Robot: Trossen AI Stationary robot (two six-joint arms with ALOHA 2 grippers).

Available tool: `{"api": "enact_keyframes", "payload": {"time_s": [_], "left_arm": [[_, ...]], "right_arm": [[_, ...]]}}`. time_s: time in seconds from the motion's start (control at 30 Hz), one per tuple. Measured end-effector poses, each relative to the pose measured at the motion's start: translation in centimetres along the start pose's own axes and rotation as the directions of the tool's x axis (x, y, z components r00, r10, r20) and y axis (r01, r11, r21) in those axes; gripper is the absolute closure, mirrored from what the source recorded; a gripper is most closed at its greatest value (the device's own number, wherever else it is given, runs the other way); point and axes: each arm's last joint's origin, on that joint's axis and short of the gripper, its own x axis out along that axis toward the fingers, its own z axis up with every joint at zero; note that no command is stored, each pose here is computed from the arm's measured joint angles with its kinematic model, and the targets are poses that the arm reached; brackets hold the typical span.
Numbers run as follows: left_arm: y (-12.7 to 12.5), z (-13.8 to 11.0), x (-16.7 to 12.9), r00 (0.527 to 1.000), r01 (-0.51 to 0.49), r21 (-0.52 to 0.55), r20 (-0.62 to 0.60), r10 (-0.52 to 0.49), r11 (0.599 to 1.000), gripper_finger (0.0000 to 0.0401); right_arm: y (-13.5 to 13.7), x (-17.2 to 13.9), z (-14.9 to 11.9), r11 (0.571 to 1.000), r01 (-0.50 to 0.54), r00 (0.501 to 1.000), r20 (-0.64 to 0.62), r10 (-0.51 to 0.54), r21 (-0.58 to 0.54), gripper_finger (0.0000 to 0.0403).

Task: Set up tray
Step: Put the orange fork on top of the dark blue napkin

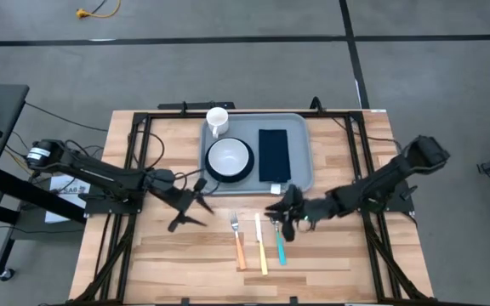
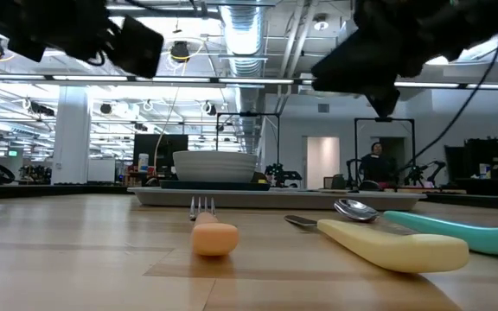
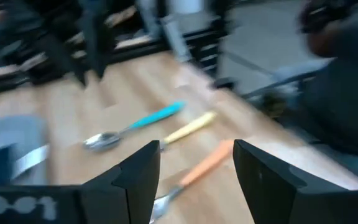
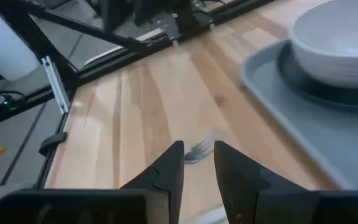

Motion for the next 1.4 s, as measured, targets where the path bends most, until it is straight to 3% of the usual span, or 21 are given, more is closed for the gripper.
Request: {"api": "enact_keyframes", "payload": {"time_s": [0.17,0.37,0.57,0.67,0.83,0.97,1.27,1.4], "left_arm": [[-0.9,0.7,-1.3,0.986,0.162,0.004,0.028,-0.162,0.987,0.0208],[-1.9,0.5,-3.4,0.967,0.248,-0.059,-0.045,-0.251,0.967,0.0208],[-3.2,0.2,-4.9,0.918,0.394,-0.106,-0.001,-0.397,0.913,0.0208],[-3.8,0.2,-5.6,0.903,0.429,-0.144,0.034,-0.429,0.892,0.0208],[-4.4,-0.2,-6.8,0.906,0.422,-0.231,0.068,-0.418,0.877,0.0208],[-4.9,-0.6,-7.9,0.904,0.421,-0.282,0.056,-0.423,0.862,0.0208],[-5.7,0.1,-10.2,0.895,0.446,-0.262,0.145,-0.422,0.856,0.0208],[-5.9,0.5,-11.1,0.885,0.464,-0.270,0.192,-0.425,0.844,0.0208]], "right_arm": [[3.5,2.8,-0.4,0.991,0.130,0.991,-0.013,-0.130,0.006,0.0321],[6.3,7.1,-0.4,0.952,0.299,0.952,-0.085,-0.294,0.069,0.0321],[8.7,11.2,0.5,0.908,0.398,0.911,-0.172,-0.374,0.133,0.0321],[10.0,12.8,1.5,0.906,0.390,0.912,-0.205,-0.355,0.166,0.0321],[12.2,15.1,3.3,0.939,0.270,0.937,-0.281,-0.206,0.211,0.0321],[13.1,16.3,4.1,0.950,0.226,0.944,-0.289,-0.159,0.216,0.0321],[10.9,16.4,4.0,0.851,0.434,0.832,-0.494,-0.253,0.295,0.0321],[10.1,16.6,4.1,0.829,0.463,0.805,-0.541,-0.245,0.313,0.0321]]}}
